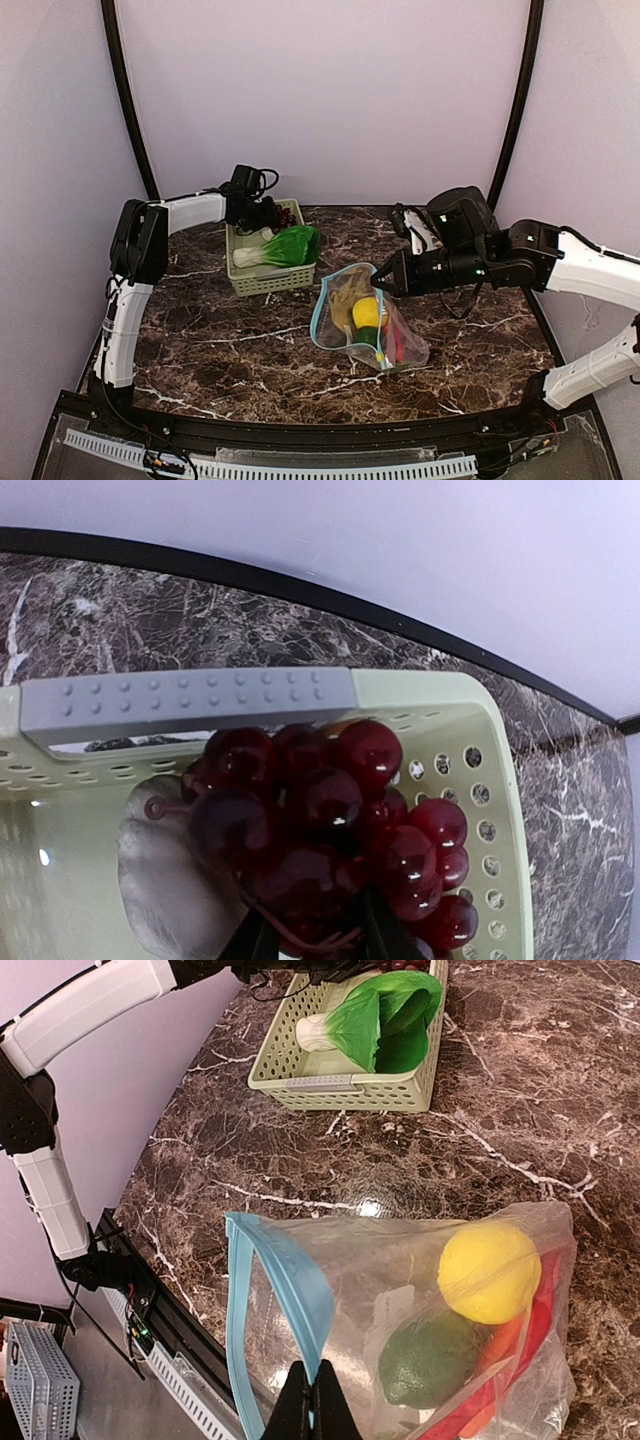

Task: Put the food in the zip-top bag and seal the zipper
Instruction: Pick up the fake fruit from the bin, then place the fake fruit in the zipper food storage bag.

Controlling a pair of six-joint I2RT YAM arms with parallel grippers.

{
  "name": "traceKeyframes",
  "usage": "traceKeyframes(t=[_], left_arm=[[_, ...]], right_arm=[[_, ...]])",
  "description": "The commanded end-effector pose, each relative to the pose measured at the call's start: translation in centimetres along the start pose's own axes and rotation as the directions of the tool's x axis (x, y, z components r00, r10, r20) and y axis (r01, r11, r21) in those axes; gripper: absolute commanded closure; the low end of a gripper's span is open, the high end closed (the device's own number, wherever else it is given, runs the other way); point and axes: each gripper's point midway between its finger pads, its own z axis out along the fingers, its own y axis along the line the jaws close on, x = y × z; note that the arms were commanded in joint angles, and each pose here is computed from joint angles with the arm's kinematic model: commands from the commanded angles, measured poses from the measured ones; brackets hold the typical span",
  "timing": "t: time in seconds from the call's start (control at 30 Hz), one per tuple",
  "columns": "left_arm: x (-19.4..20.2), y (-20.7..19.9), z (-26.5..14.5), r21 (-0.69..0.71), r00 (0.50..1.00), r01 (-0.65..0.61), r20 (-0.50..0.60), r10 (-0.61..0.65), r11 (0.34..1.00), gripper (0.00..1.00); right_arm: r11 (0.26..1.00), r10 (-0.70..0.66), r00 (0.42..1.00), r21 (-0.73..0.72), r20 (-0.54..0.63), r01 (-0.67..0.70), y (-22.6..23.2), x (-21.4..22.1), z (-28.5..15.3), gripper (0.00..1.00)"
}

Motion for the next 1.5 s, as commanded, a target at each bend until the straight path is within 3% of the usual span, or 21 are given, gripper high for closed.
traceKeyframes(t=[0.0,0.3,0.53,0.7,1.0,1.2,1.47], left_arm=[[-0.6,-0.7,-1.1,0.017,1.000,-0.019,-0.013,0.020,1.000,0.77],[-4.0,-4.4,-7.7,0.126,0.991,-0.103,0.101,0.091,0.987,0.98],[-6.6,-7.9,-18.7,0.228,0.962,-0.158,0.254,0.098,0.961,0.99],[-3.2,-7.0,-22.2,0.272,0.972,-0.159,0.210,0.103,0.949,0.98],[7.0,-5.0,-20.4,0.398,0.987,-0.116,-0.056,0.150,0.910,0.98],[8.1,-4.8,-22.3,0.410,0.986,-0.147,-0.017,0.168,0.900,0.98],[7.1,-8.4,-28.5,0.508,0.974,-0.223,0.090,0.207,0.832,0.98]], right_arm=[[1.000,-0.002,0.999,-0.013,0.034,0.003,0.6,-1.3,-0.1,1.00],[1.000,0.001,0.999,-0.014,0.034,0.000,0.7,-1.4,0.1,1.00],[1.000,0.002,1.000,-0.008,0.029,-0.002,0.5,-1.3,0.4,1.00],[0.999,0.002,1.000,-0.040,0.016,-0.002,1.2,-1.2,0.5,1.00],[0.999,0.012,1.000,-0.041,0.016,-0.011,1.0,-1.1,0.5,1.00],[0.999,0.016,0.999,-0.028,0.028,-0.015,0.8,-1.2,0.3,1.00],[0.999,0.011,0.999,-0.031,0.042,-0.010,1.0,-1.7,0.0,1.00]])
